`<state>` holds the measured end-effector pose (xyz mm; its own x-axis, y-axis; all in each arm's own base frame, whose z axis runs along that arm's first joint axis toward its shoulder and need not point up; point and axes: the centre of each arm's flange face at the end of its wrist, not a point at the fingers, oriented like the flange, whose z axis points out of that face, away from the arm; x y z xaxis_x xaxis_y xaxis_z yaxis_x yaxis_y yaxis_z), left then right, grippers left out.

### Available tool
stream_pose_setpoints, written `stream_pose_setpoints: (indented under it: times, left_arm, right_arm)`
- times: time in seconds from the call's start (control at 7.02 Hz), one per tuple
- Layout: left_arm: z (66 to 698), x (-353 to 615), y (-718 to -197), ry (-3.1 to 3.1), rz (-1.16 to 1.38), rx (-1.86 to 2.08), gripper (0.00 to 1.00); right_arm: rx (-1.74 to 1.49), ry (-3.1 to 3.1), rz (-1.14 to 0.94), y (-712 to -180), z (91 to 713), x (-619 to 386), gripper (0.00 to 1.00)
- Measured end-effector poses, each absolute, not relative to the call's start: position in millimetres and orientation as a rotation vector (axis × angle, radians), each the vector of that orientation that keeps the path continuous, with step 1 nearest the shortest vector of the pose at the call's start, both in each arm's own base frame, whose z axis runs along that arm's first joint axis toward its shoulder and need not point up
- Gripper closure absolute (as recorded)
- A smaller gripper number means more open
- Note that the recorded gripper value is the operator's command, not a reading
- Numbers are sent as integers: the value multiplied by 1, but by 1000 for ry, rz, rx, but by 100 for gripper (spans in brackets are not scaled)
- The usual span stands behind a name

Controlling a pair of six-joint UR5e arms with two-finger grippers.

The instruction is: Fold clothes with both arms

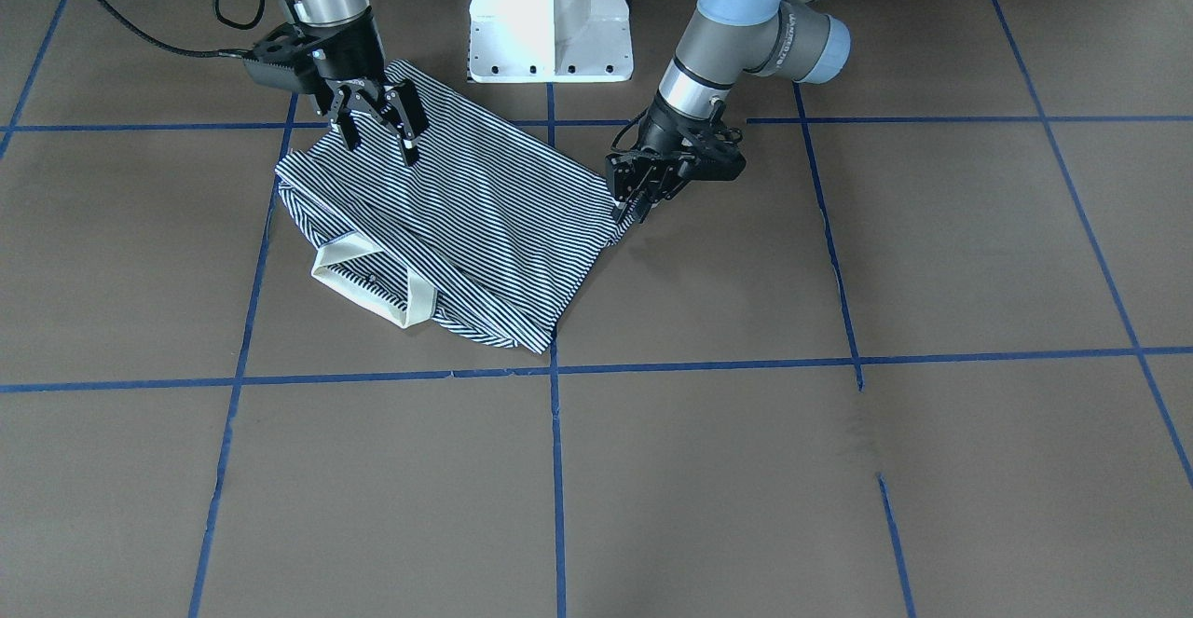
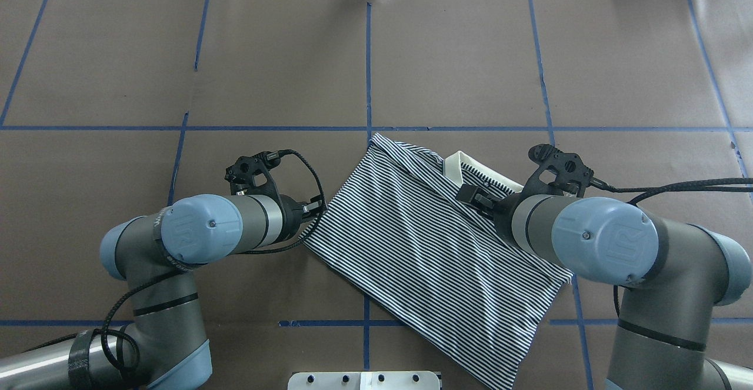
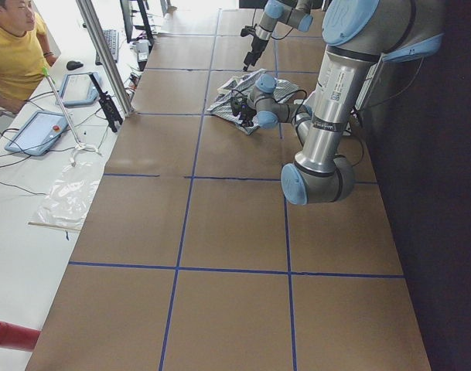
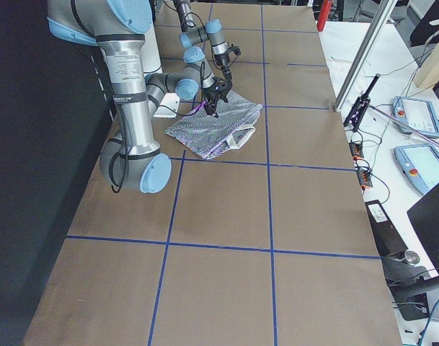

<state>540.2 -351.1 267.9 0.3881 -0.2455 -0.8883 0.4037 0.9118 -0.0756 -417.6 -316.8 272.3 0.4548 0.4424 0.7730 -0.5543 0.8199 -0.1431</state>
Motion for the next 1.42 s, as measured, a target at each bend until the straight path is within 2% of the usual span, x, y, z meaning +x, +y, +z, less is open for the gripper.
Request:
stream_pose_setpoints:
  times: [0.43,1.42]
  left_arm:
    - [273,544,-343,1033,-372,179,53]
    - [284,562,-323,1006,-338,155,47]
  right_arm:
    - [138,-907,611,-317,273,-419,0]
    - [138,-893,612,-325,273,-442,0]
